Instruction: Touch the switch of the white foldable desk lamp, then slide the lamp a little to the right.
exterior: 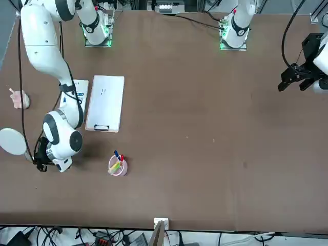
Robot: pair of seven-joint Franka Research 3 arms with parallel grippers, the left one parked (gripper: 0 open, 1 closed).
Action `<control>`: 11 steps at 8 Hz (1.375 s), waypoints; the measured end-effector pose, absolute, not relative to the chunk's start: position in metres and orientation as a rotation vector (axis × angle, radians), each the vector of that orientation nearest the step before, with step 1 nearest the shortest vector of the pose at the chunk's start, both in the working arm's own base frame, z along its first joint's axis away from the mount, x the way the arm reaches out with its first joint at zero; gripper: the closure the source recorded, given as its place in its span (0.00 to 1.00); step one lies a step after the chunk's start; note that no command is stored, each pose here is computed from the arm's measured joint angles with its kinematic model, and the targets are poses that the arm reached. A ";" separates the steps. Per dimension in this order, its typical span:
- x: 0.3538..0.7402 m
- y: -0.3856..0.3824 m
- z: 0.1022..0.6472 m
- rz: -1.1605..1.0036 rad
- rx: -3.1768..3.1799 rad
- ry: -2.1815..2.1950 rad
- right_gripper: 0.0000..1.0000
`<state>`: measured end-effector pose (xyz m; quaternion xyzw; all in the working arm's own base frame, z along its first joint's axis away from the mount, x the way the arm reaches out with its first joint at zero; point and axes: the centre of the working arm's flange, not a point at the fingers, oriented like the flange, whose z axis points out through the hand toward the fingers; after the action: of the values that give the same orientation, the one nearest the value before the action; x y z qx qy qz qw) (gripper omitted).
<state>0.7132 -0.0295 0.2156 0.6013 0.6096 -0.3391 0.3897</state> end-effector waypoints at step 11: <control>0.690 -0.119 0.271 -0.993 2.144 0.950 0.84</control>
<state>0.6895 -0.1186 0.2713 0.8049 0.3566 -0.3728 0.2934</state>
